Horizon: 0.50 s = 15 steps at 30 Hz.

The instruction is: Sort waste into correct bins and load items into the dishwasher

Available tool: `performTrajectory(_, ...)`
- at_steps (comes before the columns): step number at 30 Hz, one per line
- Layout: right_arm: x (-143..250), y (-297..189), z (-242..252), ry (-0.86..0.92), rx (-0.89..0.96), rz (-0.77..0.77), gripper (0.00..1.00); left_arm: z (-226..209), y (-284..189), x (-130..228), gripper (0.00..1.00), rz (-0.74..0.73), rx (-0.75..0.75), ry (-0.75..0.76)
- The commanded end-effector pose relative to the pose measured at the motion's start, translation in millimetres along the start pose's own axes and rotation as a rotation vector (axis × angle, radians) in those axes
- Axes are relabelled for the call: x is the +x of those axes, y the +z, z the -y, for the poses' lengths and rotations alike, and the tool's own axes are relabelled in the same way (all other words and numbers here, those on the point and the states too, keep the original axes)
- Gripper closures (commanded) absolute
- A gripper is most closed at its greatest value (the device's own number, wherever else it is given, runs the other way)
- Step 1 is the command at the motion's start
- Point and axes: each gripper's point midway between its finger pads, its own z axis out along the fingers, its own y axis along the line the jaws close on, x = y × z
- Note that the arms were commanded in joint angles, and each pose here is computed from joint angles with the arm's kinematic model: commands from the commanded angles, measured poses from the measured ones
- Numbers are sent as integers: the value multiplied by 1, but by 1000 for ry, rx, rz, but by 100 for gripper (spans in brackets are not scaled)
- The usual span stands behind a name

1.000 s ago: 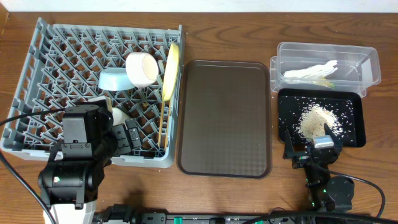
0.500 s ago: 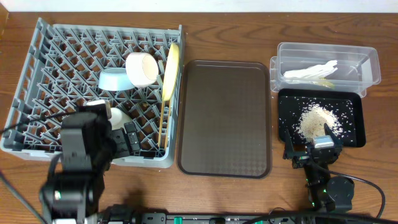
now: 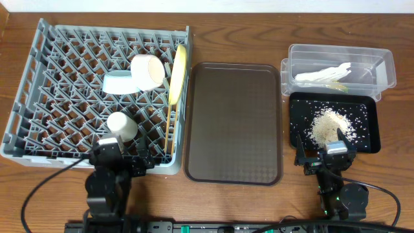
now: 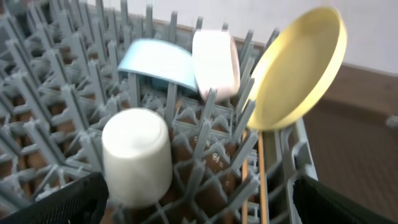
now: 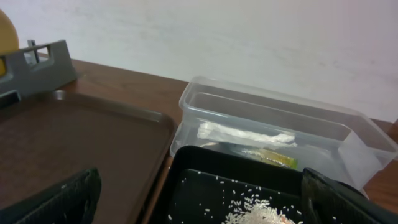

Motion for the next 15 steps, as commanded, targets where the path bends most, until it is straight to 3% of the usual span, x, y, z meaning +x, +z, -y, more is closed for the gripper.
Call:
performTrajectory(1, 1, 0, 5, -9, 21, -1, 1, 0, 4, -2, 2, 110, 19, -12)
performTrajectory(9, 1, 0, 5, -9, 21, -1, 1, -1, 11, -15, 2, 307, 42, -15)
performTrajectory(15, 1, 0, 5, -9, 21, -1, 1, -7, 16, 5, 2, 224, 8, 3)
